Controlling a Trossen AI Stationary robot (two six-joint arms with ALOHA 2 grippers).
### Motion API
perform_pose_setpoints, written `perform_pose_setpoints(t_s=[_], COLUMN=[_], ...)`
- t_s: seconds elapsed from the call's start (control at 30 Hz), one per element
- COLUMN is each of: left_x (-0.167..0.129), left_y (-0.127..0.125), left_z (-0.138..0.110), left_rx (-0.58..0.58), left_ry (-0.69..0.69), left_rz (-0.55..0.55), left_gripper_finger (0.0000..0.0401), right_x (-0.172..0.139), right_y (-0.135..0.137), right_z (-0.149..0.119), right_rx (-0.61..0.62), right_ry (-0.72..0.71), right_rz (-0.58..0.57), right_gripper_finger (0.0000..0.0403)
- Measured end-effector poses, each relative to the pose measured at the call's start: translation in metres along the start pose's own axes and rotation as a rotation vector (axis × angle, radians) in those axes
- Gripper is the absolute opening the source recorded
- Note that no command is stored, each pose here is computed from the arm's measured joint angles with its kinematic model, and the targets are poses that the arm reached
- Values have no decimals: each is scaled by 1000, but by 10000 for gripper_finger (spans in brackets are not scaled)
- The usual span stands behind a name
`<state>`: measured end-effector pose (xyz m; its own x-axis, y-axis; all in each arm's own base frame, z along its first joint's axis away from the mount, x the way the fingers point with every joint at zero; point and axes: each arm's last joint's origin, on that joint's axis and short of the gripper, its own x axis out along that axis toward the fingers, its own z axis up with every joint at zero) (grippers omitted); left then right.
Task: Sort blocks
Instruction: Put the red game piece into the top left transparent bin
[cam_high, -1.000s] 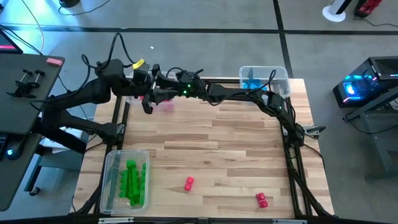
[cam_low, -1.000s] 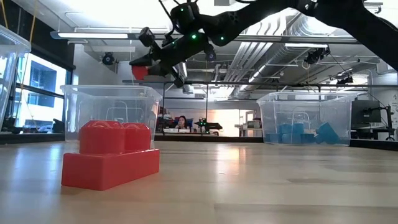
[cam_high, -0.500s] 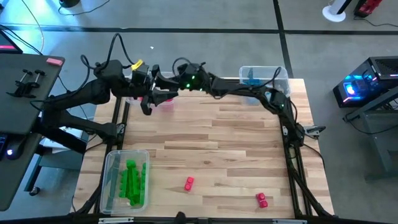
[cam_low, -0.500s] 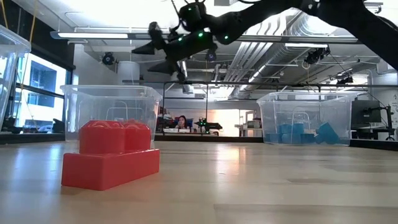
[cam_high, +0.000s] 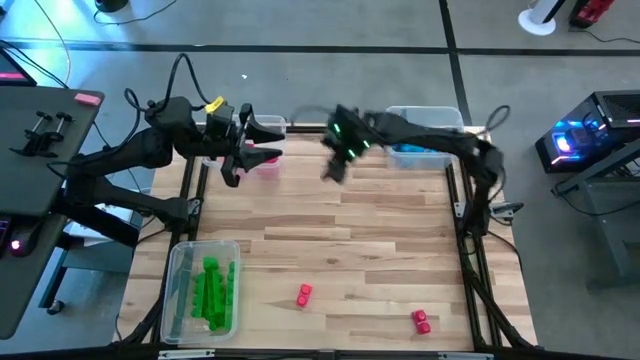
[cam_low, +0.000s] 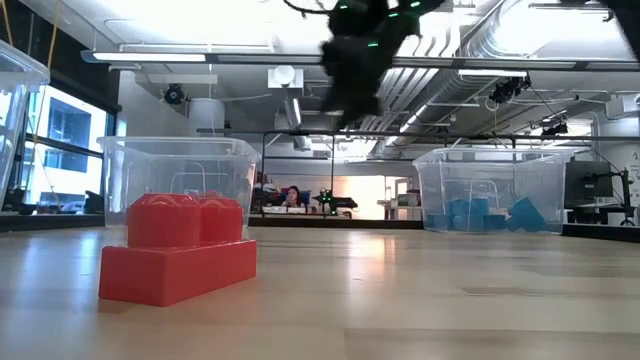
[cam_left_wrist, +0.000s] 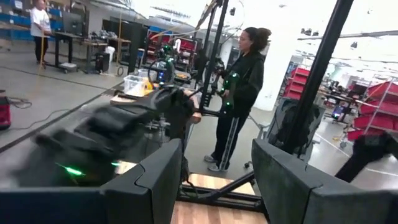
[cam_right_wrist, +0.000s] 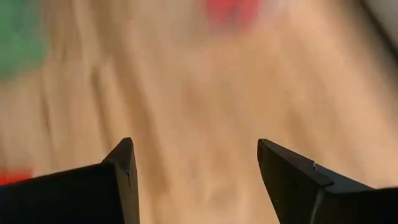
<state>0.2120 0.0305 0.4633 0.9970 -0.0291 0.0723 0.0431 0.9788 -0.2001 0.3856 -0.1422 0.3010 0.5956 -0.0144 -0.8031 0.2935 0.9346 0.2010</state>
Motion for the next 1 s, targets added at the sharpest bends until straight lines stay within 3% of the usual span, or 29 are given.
perform_pose_setpoints(t_s=[0.1, 0.23, 0.47, 0.57, 0.73, 0.9, 1.0], left_x=[3, 10, 43, 62, 85, 92, 92], left_y=[1, 3, 14, 21, 27, 31, 31], left_z=[-2, -7, -27, -41, -61, -69, -68], left_rx=[6, -1, -36, -47, -68, -75, -74], left_ry=[15, 36, 99, 145, 215, 238, 234], left_rz=[3, 7, 19, 12, -75, -80, -79], left_gripper_finger=[184, 184, 184, 184, 184, 184, 184], right_x=[-7, -28, -79, -86, -74, -52, -41], right_y=[22, 59, 123, 147, 187, 220, 236], right_z=[-50, -124, -221, -249, -282, -301, -310], right_rx=[15, 143, 540, 647, 682, 752, 795], right_ry=[106, 106, 70, 153, 398, 670, 742], right_rz=[26, 65, 178, 148, 47, -83, -160], right_gripper_finger=[209, 209, 209, 208, 208, 208, 208])
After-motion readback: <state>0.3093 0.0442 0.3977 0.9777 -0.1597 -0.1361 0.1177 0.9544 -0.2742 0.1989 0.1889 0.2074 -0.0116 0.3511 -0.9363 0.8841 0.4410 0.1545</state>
